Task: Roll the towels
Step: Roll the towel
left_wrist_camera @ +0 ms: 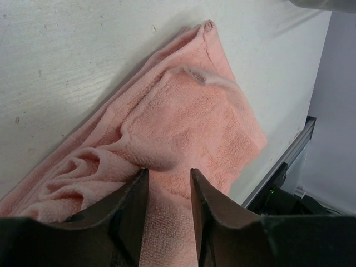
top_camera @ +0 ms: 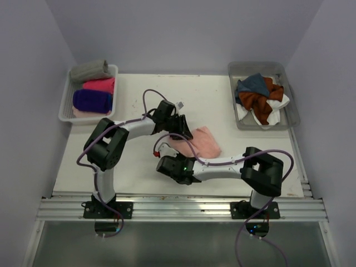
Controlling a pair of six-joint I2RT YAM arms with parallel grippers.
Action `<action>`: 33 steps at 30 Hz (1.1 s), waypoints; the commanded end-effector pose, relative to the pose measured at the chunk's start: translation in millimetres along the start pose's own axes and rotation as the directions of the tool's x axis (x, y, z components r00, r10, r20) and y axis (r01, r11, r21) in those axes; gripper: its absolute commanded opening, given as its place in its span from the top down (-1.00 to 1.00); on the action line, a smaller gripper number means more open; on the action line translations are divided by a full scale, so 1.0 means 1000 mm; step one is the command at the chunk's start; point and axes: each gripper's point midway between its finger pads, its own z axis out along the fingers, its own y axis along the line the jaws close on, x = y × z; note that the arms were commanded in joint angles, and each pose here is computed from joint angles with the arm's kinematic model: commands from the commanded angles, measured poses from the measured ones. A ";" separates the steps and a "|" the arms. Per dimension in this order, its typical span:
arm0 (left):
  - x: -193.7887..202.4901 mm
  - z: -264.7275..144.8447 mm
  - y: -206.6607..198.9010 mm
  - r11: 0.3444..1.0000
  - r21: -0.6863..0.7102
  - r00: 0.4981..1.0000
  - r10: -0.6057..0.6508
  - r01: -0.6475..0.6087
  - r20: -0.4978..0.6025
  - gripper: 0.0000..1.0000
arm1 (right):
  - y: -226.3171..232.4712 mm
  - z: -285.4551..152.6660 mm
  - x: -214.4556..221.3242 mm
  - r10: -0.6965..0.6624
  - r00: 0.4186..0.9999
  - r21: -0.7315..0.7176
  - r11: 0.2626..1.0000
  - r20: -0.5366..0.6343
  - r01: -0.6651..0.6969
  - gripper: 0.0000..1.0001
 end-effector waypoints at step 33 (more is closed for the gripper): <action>0.000 -0.062 0.011 0.968 0.153 0.948 -0.228 0.197 0.220 -0.99 | -0.004 -0.002 -0.005 0.587 0.806 -0.441 0.703 -0.082 -0.557 0.91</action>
